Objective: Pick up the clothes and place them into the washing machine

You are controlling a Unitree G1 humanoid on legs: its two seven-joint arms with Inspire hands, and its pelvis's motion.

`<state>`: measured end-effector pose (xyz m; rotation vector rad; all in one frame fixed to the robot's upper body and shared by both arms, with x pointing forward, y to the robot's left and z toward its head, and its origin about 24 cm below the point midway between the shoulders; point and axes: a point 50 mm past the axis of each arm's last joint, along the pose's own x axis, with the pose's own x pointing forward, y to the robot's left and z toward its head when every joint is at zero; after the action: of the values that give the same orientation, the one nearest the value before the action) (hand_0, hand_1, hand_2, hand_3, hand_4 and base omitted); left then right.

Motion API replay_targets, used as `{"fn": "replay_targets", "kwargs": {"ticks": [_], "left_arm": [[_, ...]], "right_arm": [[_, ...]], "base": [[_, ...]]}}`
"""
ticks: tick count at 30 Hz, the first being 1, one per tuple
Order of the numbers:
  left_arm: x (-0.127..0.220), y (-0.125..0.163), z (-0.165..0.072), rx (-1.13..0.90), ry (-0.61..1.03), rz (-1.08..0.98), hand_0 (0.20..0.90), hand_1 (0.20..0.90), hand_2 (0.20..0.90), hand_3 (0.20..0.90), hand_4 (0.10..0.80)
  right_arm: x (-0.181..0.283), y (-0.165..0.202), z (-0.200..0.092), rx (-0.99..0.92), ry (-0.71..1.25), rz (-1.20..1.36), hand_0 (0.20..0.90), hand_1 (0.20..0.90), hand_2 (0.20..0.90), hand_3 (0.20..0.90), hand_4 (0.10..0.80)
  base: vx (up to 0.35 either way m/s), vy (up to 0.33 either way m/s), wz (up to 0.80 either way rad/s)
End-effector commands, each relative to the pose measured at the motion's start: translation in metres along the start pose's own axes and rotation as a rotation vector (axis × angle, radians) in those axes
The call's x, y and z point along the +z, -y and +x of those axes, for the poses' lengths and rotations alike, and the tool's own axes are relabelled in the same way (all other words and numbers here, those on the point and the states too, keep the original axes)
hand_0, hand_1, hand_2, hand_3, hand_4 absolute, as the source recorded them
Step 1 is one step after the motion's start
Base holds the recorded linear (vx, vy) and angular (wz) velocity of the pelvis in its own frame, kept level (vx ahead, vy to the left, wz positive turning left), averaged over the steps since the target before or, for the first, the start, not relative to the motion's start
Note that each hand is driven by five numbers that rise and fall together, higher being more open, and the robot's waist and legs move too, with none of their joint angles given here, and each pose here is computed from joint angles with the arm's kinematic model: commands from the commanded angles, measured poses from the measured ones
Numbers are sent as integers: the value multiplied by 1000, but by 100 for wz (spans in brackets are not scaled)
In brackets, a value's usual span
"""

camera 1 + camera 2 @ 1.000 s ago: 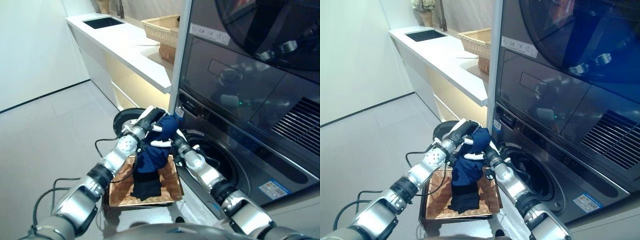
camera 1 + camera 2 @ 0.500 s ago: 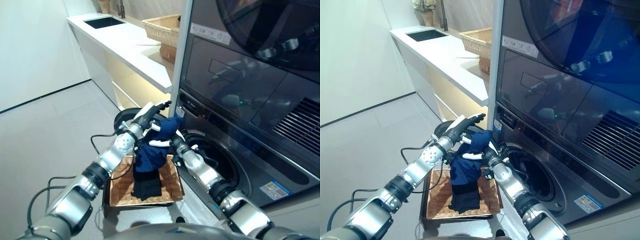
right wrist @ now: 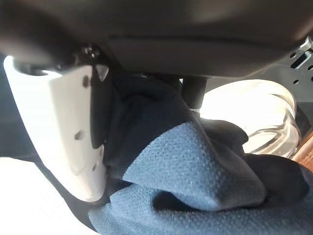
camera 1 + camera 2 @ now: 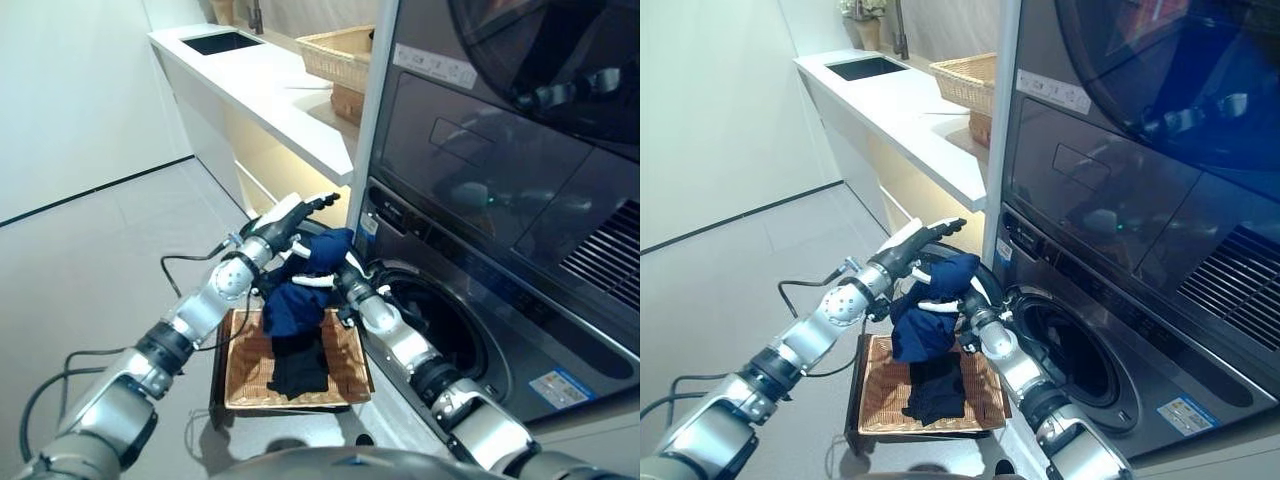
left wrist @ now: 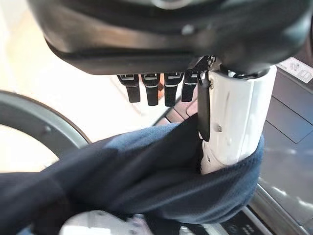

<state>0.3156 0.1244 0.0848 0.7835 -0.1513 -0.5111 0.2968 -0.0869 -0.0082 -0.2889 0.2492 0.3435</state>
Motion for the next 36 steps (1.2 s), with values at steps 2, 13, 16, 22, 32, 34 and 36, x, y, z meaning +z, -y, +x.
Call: {"fn": "replay_targets", "kwargs": {"ticks": [2, 13, 16, 22, 32, 34, 36], "left_arm": [[49, -40, 6, 134, 253, 40, 900, 900, 900, 900, 800], [14, -40, -10, 237, 141, -46, 900, 900, 900, 900, 800], [-1, -39, -20, 270, 86, -76, 900, 900, 900, 900, 800], [-37, -39, -48, 383, -50, -139, 900, 900, 900, 900, 800], [-124, 13, -98, 603, -462, -553, 900, 900, 900, 900, 800], [-135, 25, -108, 634, -533, -609, 900, 900, 900, 900, 800], [-143, 37, -116, 638, -592, -634, 900, 900, 900, 900, 800]], "right_arm": [[31, 32, 19, -124, 100, 15, 200, 200, 200, 200, 300], [5, 48, 7, -172, 37, 50, 200, 200, 200, 200, 300], [2, 53, 4, -191, 33, 59, 200, 200, 200, 200, 300], [-10, 59, -2, -228, 10, 112, 200, 200, 200, 200, 300], [-50, 47, -21, -271, -73, 414, 200, 200, 200, 200, 300], [-57, 46, -25, -291, -86, 464, 200, 200, 200, 200, 300], [-65, 45, -29, -315, -105, 522, 200, 200, 200, 200, 300]], "base": [[0, 0, 0], [0, 0, 1], [0, 0, 0], [0, 0, 0], [0, 0, 0], [0, 0, 0], [0, 0, 0]]}}
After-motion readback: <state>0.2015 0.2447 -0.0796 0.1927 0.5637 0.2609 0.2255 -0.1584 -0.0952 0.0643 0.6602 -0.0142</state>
